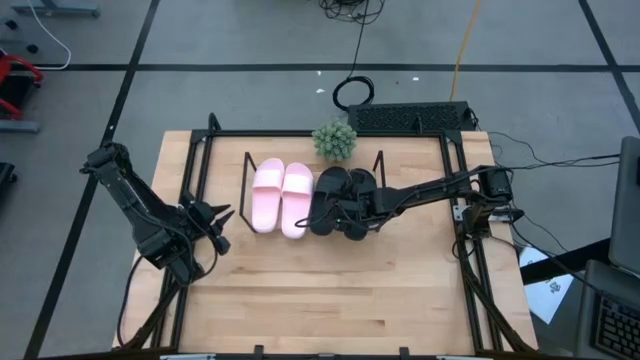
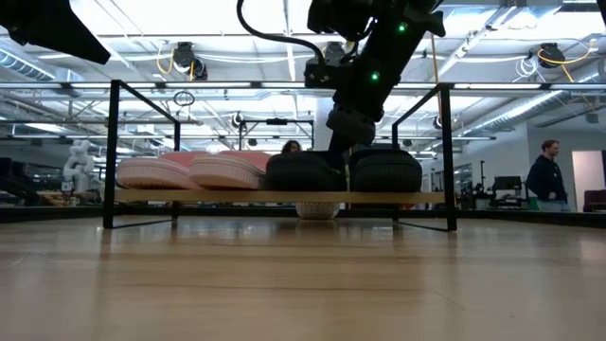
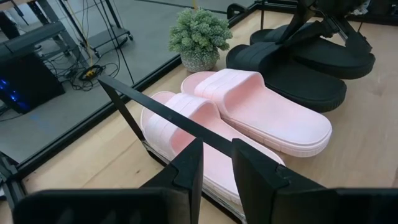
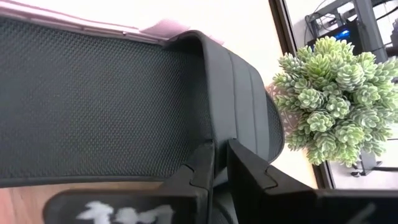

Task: Pick and place slides into the shelf
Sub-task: Adjust the black slide on the shelf, then return to Home Position

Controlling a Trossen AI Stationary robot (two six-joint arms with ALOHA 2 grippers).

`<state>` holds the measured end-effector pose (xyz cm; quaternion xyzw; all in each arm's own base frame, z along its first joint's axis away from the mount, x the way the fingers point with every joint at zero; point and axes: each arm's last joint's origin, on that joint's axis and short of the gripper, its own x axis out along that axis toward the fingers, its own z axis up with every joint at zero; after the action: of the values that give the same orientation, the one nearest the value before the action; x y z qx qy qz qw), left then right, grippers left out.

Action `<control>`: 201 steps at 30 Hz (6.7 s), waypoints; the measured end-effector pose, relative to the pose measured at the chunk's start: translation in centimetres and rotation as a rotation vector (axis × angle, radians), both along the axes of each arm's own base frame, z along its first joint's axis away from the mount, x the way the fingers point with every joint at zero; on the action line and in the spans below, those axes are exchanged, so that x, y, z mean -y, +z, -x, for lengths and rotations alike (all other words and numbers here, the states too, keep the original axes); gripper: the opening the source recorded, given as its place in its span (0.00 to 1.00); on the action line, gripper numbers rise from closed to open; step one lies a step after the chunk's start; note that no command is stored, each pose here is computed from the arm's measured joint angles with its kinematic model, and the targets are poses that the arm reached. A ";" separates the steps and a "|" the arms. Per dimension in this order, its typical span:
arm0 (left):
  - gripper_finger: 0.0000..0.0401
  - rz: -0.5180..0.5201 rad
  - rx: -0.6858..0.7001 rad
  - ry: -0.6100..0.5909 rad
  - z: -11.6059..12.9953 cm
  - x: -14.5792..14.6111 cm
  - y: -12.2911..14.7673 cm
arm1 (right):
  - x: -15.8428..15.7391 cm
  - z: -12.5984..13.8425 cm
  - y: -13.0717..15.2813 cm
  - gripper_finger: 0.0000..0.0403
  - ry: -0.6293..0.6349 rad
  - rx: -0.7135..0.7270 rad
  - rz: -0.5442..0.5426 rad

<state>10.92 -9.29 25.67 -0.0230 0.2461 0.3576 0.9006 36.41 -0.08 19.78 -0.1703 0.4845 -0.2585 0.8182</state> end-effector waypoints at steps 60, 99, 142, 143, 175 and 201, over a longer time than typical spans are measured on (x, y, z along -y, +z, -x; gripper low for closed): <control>0.22 -0.027 0.011 -0.011 0.0 0.0 0.1 | -3.8 1.4 4.1 0.36 0.171 0.094 -0.002; 0.22 0.161 0.214 -0.673 6.8 -4.3 14.4 | -6.5 22.2 20.4 0.36 0.489 0.728 -0.228; 0.22 0.332 0.425 -0.605 13.8 -18.3 10.9 | 2.3 29.7 12.4 0.36 0.455 0.951 -0.477; 0.22 0.345 0.429 -0.577 14.4 -18.1 10.6 | 2.2 29.8 12.3 0.36 0.453 0.952 -0.480; 0.22 0.293 0.588 -0.992 5.8 -8.7 0.3 | 2.8 27.6 2.8 0.36 0.751 1.171 -0.667; 0.22 0.249 0.590 -0.925 2.7 -7.3 -5.2 | 2.7 26.7 -0.5 0.36 0.619 1.148 -0.611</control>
<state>8.24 -1.95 20.43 -0.1179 0.0088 -0.1277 0.9847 9.67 -2.78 19.31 0.0997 -0.0416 0.0835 0.9906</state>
